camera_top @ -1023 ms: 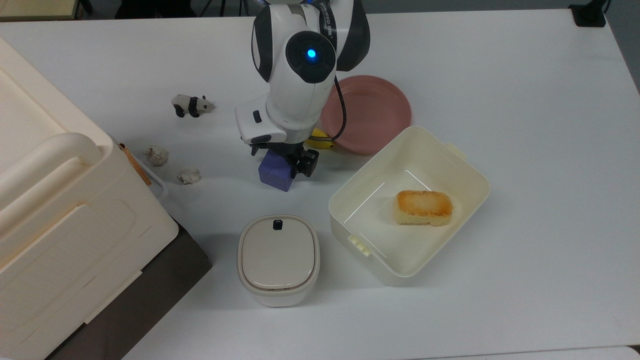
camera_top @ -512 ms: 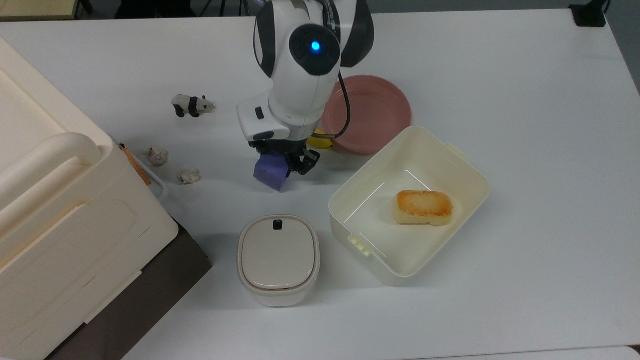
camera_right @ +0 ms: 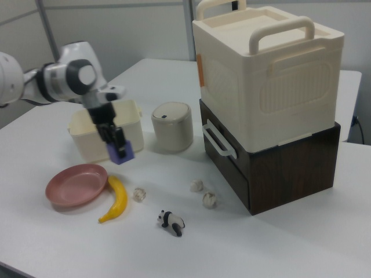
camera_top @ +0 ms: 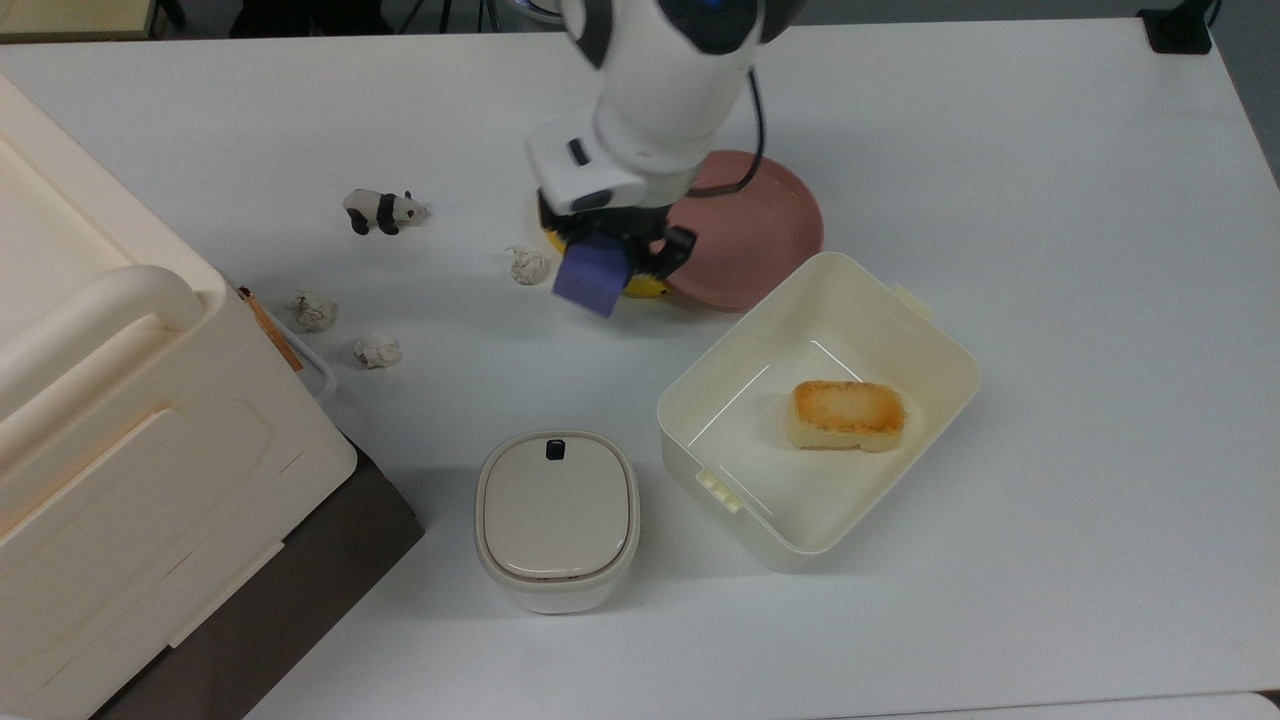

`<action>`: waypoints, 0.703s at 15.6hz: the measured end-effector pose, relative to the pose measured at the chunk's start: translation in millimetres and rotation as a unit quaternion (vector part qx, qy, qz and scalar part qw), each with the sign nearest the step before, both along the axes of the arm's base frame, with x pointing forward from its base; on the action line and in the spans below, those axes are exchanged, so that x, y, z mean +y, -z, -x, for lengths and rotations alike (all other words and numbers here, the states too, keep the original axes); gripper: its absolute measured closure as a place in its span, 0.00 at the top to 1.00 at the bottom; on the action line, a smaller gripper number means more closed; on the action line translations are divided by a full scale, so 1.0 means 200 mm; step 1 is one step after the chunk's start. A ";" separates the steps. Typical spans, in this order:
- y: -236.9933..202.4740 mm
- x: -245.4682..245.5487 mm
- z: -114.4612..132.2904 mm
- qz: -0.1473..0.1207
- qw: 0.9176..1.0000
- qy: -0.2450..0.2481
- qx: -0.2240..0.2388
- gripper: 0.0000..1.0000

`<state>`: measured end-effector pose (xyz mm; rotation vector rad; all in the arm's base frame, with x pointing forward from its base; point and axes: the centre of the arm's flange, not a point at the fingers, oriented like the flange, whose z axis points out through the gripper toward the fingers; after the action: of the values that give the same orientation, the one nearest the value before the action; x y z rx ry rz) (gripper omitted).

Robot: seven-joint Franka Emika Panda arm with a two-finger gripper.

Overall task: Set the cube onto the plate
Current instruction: 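Lift the purple cube and carry it over the pink plate, then lower the cube onto the pink plate and open the gripper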

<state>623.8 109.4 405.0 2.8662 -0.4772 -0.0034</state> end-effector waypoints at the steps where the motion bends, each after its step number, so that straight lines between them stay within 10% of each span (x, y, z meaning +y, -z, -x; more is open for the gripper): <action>1: -0.01 0.08 0.04 0.001 1.000 -0.013 0.014 0.57; 11: 0.15 0.59 0.35 0.021 0.994 -0.060 0.085 0.57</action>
<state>553.8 228.4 375.8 2.8170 -0.2678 -0.2108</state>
